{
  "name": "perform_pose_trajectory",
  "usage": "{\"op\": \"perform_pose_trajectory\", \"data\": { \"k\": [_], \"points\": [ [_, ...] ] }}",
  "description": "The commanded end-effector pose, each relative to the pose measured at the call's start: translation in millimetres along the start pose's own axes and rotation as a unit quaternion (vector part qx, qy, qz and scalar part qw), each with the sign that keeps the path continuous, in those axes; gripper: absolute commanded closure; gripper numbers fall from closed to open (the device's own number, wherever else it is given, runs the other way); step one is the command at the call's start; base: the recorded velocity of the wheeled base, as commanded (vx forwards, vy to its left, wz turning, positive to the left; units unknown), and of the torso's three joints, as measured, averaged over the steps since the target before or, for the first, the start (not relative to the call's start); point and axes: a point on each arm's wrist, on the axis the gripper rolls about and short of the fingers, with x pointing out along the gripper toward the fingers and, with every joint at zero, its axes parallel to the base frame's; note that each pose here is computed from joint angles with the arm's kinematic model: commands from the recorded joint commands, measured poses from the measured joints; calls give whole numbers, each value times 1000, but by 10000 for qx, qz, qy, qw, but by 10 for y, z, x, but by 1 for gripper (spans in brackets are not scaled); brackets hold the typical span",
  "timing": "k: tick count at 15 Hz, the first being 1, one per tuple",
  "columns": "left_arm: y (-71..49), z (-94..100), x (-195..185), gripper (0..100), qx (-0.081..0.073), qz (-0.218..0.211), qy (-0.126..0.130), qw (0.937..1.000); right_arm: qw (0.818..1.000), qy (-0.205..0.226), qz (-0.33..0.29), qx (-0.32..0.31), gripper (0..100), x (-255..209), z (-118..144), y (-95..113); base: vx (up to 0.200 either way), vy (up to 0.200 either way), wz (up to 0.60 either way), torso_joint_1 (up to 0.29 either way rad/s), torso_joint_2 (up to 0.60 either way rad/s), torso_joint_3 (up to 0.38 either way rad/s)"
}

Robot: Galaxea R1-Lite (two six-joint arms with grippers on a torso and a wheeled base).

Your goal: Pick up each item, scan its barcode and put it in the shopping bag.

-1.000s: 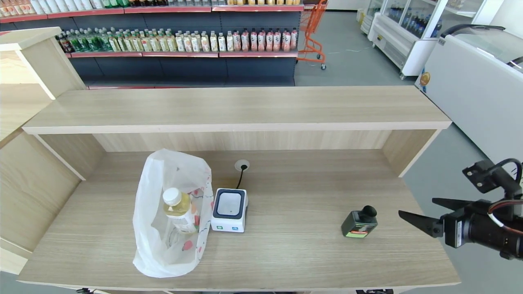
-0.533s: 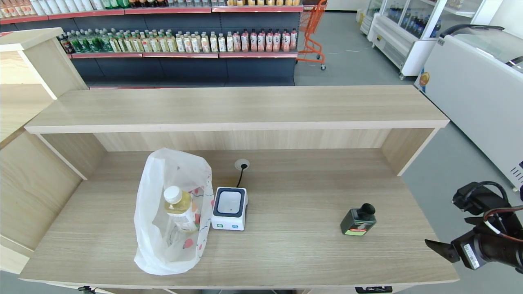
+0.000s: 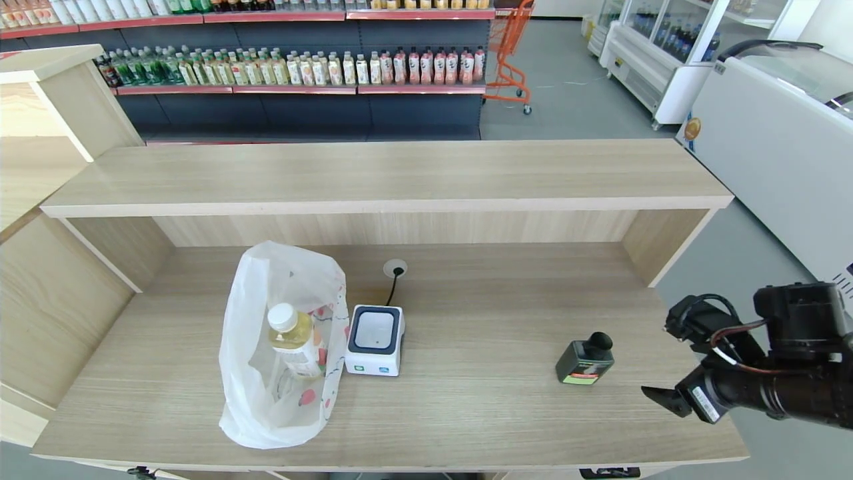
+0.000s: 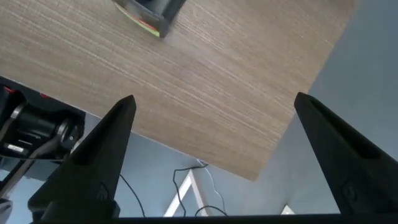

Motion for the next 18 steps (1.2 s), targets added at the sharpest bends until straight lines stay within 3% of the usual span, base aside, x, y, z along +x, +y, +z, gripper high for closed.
{"op": "perform_pose_trajectory", "data": {
  "k": [1, 8, 18],
  "points": [
    [0, 0, 0, 0, -1, 1, -2, 10000, 9994, 52, 300, -177, 0, 392, 28, 120, 0, 0, 0, 0, 0, 0],
    [0, 0, 0, 0, -1, 1, -2, 10000, 9945, -215, 868, -537, 0, 696, 95, 203, 0, 0, 0, 0, 0, 0],
    [0, 0, 0, 0, -1, 1, -2, 10000, 9892, -452, 1157, -779, 0, 974, 306, 375, 0, 0, 0, 0, 0, 0]
  ]
}}
